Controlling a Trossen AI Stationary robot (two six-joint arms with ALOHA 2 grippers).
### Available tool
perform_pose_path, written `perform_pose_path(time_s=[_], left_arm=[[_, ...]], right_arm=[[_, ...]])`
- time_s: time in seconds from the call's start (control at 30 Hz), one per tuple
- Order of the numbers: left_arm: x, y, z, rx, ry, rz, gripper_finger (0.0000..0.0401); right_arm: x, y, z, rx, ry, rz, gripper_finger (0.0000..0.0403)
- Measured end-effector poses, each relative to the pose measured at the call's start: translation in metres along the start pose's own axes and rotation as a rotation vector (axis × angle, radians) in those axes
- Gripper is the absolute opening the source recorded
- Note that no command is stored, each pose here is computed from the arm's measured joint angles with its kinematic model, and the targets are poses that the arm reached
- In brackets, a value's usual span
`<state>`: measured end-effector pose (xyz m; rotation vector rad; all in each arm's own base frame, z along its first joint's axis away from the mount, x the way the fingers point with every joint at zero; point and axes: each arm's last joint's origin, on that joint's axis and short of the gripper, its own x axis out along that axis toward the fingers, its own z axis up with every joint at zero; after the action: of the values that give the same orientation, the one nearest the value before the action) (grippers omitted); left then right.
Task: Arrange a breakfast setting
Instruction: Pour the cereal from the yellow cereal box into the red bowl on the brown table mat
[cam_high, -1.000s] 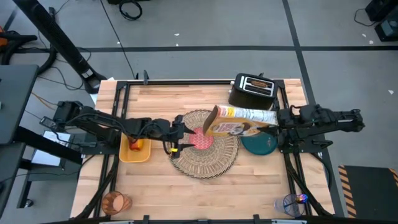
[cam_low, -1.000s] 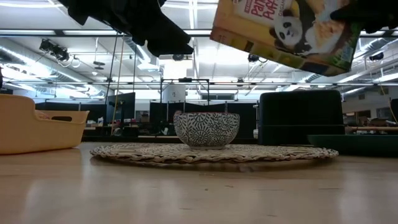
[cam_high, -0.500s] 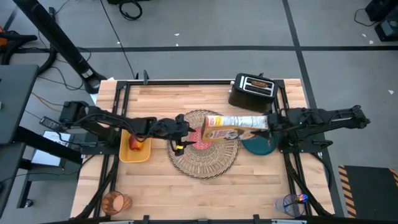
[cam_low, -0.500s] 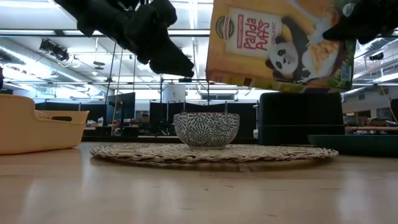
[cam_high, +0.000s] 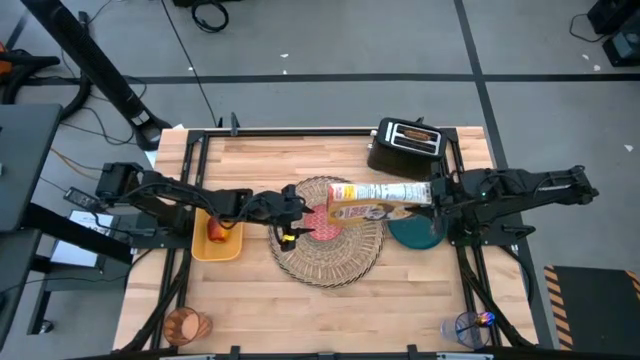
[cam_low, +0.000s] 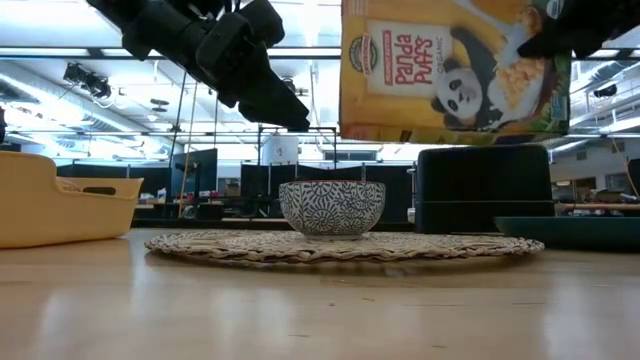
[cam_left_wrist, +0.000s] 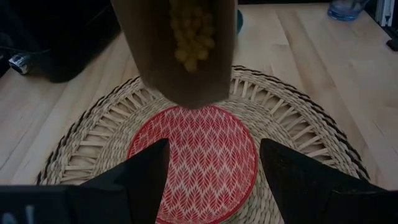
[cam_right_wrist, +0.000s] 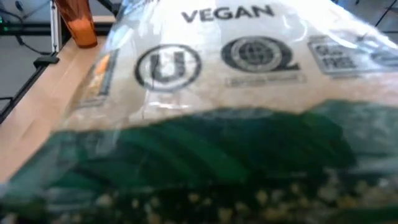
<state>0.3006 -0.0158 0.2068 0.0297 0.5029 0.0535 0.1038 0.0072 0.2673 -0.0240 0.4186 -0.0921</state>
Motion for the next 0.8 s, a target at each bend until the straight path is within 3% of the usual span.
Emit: perform_pose_path(time_s=[0.27, 0.8], left_arm=[[0.0, 0.0, -0.001, 0.003, 0.006, 0.0, 0.0259], [-0.005, 0.004, -0.002, 0.022, 0.048, 0.008, 0.0259]], right_arm=[[0.015, 0.003, -0.001, -0.049, 0.095, -0.001, 0.0244], [0.024, 0.006, 0.03, -0.132, 0.163, -0.007, 0.0244]])
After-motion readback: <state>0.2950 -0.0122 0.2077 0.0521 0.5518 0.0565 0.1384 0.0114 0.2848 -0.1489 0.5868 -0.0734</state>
